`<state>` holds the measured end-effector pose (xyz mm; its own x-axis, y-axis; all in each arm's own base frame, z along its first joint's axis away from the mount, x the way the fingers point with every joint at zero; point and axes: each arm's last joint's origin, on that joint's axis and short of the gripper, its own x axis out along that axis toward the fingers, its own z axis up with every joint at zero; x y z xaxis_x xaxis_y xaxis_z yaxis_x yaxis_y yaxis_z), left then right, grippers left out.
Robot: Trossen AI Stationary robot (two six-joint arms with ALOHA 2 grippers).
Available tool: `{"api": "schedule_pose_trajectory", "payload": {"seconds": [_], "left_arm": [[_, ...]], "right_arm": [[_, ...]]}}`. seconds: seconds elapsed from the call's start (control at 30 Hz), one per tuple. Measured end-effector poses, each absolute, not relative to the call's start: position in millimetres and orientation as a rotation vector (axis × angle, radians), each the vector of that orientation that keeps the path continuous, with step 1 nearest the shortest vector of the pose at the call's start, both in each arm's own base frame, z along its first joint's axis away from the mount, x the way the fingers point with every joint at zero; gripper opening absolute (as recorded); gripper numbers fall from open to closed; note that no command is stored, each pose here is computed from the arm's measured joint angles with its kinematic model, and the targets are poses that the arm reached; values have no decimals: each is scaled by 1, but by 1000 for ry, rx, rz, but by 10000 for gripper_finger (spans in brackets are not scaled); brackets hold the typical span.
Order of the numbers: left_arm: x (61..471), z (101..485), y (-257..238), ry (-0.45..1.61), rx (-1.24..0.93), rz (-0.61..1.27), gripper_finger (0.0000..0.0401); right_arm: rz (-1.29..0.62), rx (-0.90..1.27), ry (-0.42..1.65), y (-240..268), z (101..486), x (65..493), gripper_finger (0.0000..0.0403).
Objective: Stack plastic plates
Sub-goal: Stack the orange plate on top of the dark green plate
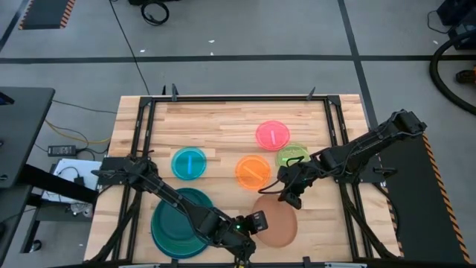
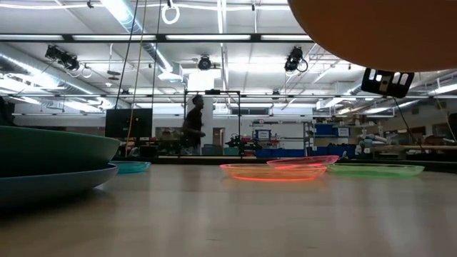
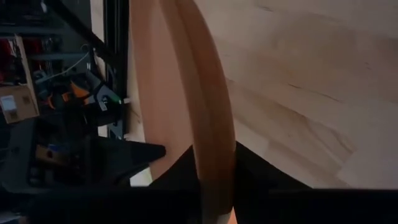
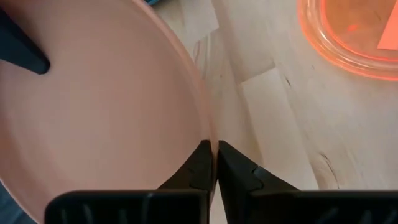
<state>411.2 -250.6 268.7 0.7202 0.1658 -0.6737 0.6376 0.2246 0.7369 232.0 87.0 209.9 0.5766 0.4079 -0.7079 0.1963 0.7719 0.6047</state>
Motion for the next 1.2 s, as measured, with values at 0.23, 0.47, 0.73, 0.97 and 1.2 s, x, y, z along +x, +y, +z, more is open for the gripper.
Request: {"api": "schedule_pose_trajectory", "payload": {"seconds": [0.23,0.47,0.73,0.97,1.2], "left_arm": [[411,269,-251,745,1312,-351,60],[408,269,-255,741,1291,-345,56],[385,264,-276,807,1169,-294,57],[338,258,-303,919,998,-105,57],[296,254,-322,985,818,12,57]], "right_arm": [[159,674,926,87,212,235,63],[189,700,893,81,216,238,116],[242,715,774,68,244,226,166],[75,533,667,64,258,204,175],[-34,429,638,71,254,203,172]]}}
